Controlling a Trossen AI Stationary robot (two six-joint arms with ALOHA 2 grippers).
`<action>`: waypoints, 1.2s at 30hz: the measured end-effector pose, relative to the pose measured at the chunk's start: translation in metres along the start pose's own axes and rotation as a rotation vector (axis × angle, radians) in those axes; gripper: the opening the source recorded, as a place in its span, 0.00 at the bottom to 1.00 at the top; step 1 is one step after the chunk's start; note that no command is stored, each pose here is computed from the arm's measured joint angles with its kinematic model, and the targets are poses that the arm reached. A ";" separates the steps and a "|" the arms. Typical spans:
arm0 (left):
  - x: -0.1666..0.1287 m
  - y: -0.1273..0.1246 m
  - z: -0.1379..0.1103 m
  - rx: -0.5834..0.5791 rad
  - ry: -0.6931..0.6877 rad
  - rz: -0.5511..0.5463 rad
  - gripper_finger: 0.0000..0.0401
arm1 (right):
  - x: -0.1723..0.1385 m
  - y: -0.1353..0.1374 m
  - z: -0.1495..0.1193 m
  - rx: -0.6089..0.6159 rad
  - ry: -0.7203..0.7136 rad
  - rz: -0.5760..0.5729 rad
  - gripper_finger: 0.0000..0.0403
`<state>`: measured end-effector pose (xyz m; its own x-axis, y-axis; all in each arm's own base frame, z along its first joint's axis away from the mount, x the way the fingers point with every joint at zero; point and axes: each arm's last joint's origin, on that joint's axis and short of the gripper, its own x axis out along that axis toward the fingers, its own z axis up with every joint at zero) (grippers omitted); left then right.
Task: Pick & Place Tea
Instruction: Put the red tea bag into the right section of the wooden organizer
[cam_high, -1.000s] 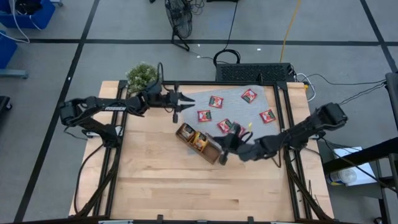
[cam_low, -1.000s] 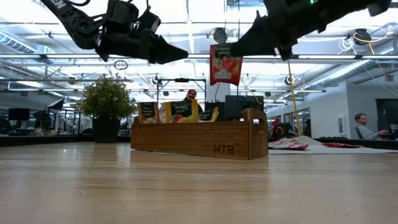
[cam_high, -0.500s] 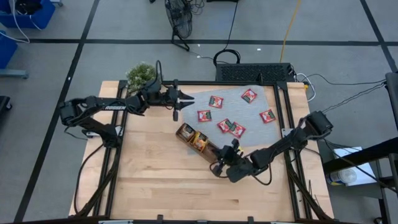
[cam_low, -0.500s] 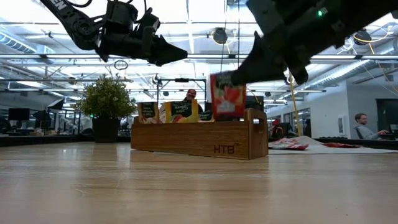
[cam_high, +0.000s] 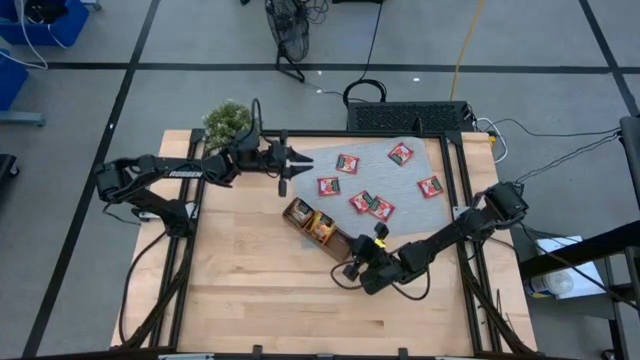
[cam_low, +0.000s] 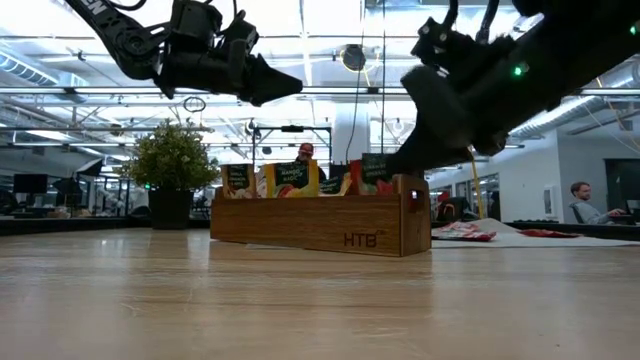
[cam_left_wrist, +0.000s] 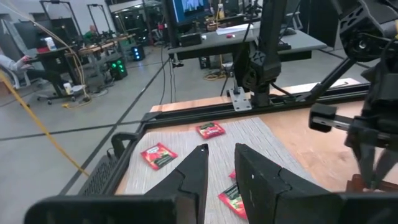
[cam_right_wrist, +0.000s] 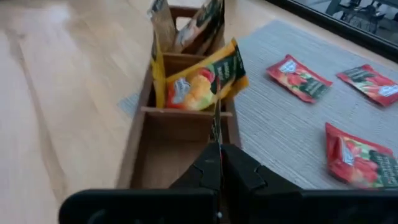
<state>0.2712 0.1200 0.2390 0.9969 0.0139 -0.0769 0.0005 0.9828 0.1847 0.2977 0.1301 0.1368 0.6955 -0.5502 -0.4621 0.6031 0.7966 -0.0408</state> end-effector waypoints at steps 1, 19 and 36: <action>0.000 0.000 0.000 0.000 0.000 -0.002 0.21 | 0.001 -0.001 0.000 -0.011 0.003 -0.003 0.00; 0.000 0.000 0.000 0.000 0.001 -0.002 0.21 | 0.007 -0.006 0.001 -0.048 0.033 -0.014 0.01; 0.000 -0.001 -0.002 -0.007 0.014 -0.005 0.21 | 0.002 -0.009 0.013 -0.071 -0.005 -0.025 0.35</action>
<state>0.2713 0.1197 0.2374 0.9957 0.0121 -0.0917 0.0045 0.9840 0.1779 0.2990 0.1186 0.1475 0.6827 -0.5710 -0.4560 0.5908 0.7985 -0.1154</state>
